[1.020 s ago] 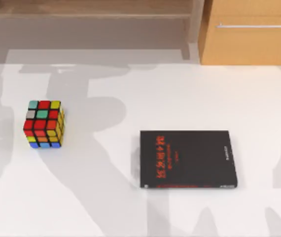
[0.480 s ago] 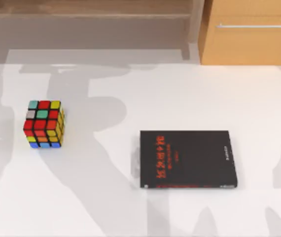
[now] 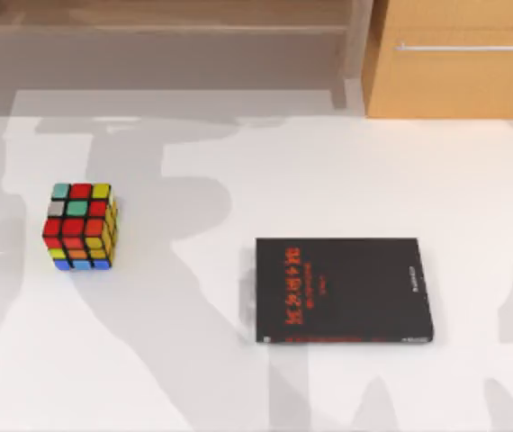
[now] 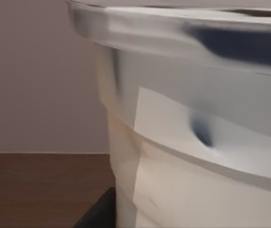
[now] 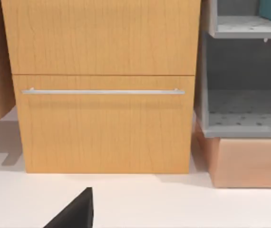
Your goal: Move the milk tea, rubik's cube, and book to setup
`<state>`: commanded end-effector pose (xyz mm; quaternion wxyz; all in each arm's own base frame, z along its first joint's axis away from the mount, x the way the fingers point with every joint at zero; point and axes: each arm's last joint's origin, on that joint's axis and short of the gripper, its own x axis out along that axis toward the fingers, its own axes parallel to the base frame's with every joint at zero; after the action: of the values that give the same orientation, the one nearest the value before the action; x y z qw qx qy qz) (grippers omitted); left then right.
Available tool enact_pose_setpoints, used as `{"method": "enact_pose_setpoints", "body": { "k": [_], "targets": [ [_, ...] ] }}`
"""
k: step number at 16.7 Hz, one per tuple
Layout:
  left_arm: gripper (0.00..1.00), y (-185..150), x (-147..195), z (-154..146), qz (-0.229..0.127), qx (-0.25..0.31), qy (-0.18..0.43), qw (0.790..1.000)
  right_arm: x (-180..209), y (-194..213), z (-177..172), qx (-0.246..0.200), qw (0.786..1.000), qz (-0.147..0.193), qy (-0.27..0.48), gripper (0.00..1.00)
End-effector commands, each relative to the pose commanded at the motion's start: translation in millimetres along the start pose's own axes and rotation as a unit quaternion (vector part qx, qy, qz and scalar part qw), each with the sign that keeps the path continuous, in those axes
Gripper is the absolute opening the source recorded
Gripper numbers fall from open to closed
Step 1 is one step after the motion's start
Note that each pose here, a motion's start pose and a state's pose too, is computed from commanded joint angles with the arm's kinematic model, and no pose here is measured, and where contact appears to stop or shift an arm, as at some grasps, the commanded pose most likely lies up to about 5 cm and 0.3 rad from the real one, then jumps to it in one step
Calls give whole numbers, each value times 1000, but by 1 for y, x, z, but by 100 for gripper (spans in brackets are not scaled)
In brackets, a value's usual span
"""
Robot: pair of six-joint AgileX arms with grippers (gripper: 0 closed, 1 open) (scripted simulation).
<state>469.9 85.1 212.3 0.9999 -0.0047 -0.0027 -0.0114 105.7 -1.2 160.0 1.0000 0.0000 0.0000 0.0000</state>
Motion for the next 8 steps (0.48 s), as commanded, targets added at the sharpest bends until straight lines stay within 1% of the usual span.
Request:
{"method": "enact_pose_setpoints", "body": {
  "k": [2,4,8],
  "targets": [
    [0,1,-9,6,0,1,-5,1000,0,0,0,0,1000,0,0,100],
    [0,1,-25,10,0,1,-6,1000,0,0,0,0,1000,0,0,100],
    [0,-2,-62,4,0,-3,11,1000,0,0,0,0,1000,0,0,100]
  ]
}}
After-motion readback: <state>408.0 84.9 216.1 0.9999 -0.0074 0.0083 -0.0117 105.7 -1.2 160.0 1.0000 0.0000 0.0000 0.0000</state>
